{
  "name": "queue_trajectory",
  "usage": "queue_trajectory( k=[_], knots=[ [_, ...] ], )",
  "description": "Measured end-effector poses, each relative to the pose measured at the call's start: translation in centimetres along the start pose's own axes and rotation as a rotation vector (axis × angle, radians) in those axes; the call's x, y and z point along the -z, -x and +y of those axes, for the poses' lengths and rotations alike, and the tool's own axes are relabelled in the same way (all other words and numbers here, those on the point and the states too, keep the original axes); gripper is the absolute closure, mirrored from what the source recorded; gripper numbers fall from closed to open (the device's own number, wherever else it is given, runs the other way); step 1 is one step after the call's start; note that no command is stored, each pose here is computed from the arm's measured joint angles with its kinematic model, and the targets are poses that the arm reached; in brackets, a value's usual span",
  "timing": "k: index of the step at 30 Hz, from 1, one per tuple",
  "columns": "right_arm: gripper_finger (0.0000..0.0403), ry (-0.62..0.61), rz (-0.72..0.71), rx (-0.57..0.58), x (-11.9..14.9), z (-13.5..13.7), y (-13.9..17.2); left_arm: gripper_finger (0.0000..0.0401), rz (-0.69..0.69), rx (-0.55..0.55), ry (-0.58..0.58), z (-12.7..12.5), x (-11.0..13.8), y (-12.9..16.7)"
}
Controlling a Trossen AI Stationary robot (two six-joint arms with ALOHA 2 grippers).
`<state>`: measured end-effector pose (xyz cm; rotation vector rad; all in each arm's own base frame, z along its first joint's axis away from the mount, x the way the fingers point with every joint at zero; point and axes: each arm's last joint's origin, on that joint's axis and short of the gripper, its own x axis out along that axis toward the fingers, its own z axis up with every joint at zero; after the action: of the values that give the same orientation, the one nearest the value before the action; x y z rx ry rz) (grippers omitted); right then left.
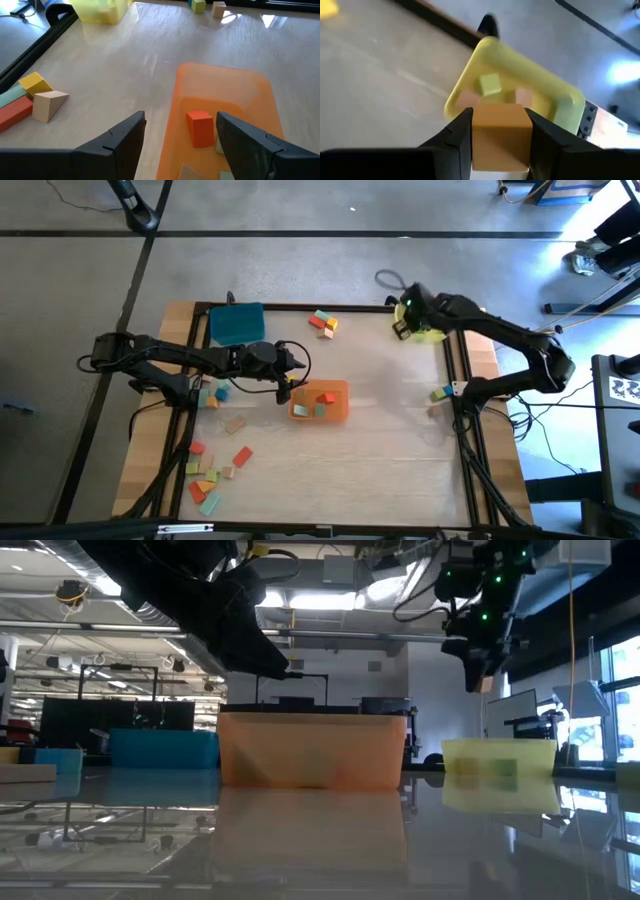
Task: Sort blocks by size
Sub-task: Put the yellow cube block into the yellow bin, then put the brown cube block into the yellow bin
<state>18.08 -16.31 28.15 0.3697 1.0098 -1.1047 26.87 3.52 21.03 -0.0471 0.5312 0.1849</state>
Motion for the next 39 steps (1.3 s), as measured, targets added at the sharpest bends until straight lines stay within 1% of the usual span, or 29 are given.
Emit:
queue_trajectory(
  k=[4,8,11,14,16,20,23,25,29,33,35,39],
  knots=[
    [0.0267,-0.096,-0.010,-0.049,-1.3,-1.9,-1.8,0.0169,0.000,0.000,0.000,0.0,0.0,0.0],
    [0.0263,-0.142,0.038,-0.025,-1.7,-3.0,-4.0,0.0169,0.000,0.000,0.007,0.0,0.0,0.0],
    [0.0261,-0.147,0.079,-0.012,-1.9,-3.2,-5.7,0.0169,0.000,0.000,0.017,0.0,0.0,0.0],
    [0.0256,-0.098,0.105,-0.003,-2.0,-3.0,-7.0,0.0169,-0.001,0.000,0.018,0.0,0.0,0.0],
    [0.0249,-0.089,0.113,0.017,-2.0,-2.8,-7.6,0.0169,-0.001,0.000,0.023,0.0,0.0,0.0],
    [0.0216,-0.080,0.140,0.025,-1.9,-2.7,-8.2,0.0169,0.000,0.000,0.042,0.0,0.0,0.0],
    [0.0179,-0.059,0.165,0.028,-1.6,-2.7,-8.2,0.0169,0.000,0.000,0.042,0.0,0.0,0.0],
    [0.0157,-0.035,0.212,0.031,-1.4,-2.8,-7.8,0.0169,0.000,0.000,0.041,0.0,0.0,0.0],
    [0.0128,-0.005,0.263,0.039,-1.2,-2.6,-6.8,0.0169,-0.001,0.000,0.036,0.0,0.0,0.0],
    [0.0118,0.026,0.309,0.025,-0.7,-1.7,-4.7,0.0169,0.001,0.000,0.033,0.0,0.0,0.0],
    [0.0117,0.039,0.336,0.014,-0.1,-1.0,-3.5,0.0169,0.011,0.004,0.030,-0.1,0.1,0.0],
    [0.0117,0.113,0.408,-0.007,1.5,0.8,-1.3,0.0169,0.016,0.007,0.012,-0.2,0.2,0.0]
  ],
)
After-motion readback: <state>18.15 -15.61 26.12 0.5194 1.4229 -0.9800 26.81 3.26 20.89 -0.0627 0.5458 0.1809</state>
